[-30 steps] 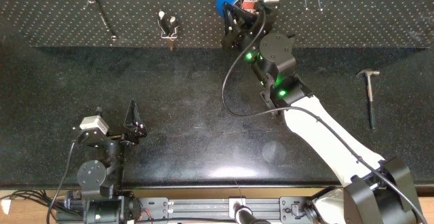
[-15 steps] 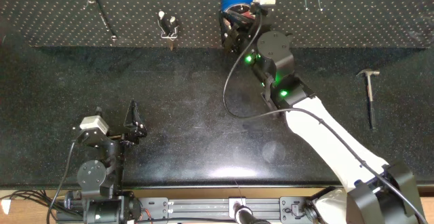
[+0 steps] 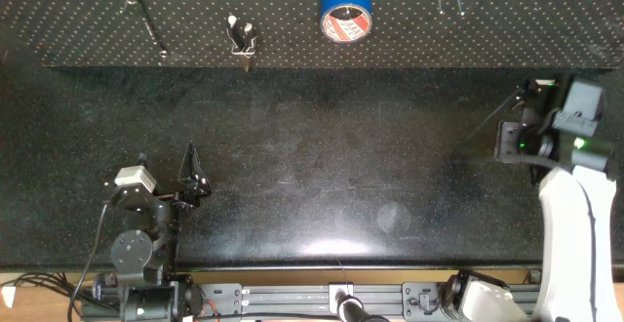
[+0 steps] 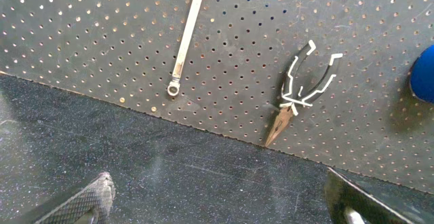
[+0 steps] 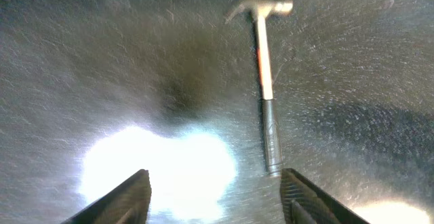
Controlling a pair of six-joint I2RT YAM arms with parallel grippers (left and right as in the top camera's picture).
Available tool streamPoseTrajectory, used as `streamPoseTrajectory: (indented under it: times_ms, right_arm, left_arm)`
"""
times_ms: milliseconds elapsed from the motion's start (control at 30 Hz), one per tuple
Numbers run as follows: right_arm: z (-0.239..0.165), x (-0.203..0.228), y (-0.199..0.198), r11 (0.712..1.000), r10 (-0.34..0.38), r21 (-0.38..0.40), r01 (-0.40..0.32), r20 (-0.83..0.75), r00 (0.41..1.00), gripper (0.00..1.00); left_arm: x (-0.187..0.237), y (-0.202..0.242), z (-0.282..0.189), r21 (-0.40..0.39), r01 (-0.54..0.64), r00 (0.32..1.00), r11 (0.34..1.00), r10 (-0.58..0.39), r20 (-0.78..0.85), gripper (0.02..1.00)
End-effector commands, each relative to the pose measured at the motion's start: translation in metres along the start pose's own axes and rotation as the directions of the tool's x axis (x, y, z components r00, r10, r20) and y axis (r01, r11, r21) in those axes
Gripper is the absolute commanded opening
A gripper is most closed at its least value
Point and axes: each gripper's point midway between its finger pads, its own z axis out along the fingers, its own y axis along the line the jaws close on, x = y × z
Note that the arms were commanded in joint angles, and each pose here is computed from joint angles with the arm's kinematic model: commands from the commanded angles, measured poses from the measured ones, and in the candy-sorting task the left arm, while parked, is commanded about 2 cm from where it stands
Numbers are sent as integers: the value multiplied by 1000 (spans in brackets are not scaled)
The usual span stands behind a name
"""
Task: Place Tools Onto Pegboard
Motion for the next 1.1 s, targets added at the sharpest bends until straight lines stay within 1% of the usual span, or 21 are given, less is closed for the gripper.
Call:
streamPoseTrajectory:
  times_ms: [33,67,167,200,233,333,367,400,467,533,600,700,767,867,1100]
  right_arm:
    - [39,21,2,959,-76,-278,62,-39,996,656]
    - [49,29,-4,958,-48,-286,24,-78,996,658]
    - [72,43,-21,957,6,-285,-48,-146,989,658]
    - [74,45,-32,968,16,-244,-58,-172,985,660]
    - [73,45,-40,973,22,-220,-67,-199,980,658]
    - [73,31,-50,965,20,-247,-84,-252,967,660]
    - [76,32,-54,969,18,-231,-84,-273,962,658]
    - [81,43,-62,979,0,-192,-67,-328,945,660]
    - [87,46,-56,971,-44,-235,-38,-332,942,660]
    - [94,44,-58,972,-50,-234,-29,-324,945,665]
    - [102,44,-58,974,-87,-228,9,-335,938,663]
    - [113,44,-54,966,-144,-252,60,-333,932,663]
    - [115,43,-55,965,-151,-252,68,-328,932,663]
    - [123,49,-47,958,-168,-279,67,-355,920,665]
    - [122,52,-44,955,-174,-291,65,-367,914,660]
  left_arm:
    - [0,-1,0,10,-10,1000,1000,10,2,993]
    - [0,-1,0,10,-10,1000,1000,10,2,993]
    - [0,-1,0,10,-10,1000,1000,10,2,993]
    - [0,-1,0,10,-10,1000,1000,10,2,996]
    - [0,-1,0,10,-10,1000,1000,10,2,993]
    - [0,-1,0,10,-10,1000,1000,10,2,993]
    - [0,-1,0,10,-10,1000,1000,10,2,993]
    - [0,-1,0,10,-10,1000,1000,10,2,996]
    - [0,-1,0,9,-10,1000,1000,10,2,993]
    - [0,-1,0,10,-10,1000,1000,10,2,991]
    - [0,-1,0,10,-10,1000,1000,10,2,993]
    - [0,-1,0,10,-10,1000,1000,10,2,993]
    - [0,-1,0,10,-10,1000,1000,10,2,996]
    - [0,-1,0,10,-10,1000,1000,10,2,993]
    - [0,-1,0,10,-10,1000,1000,10,2,993]
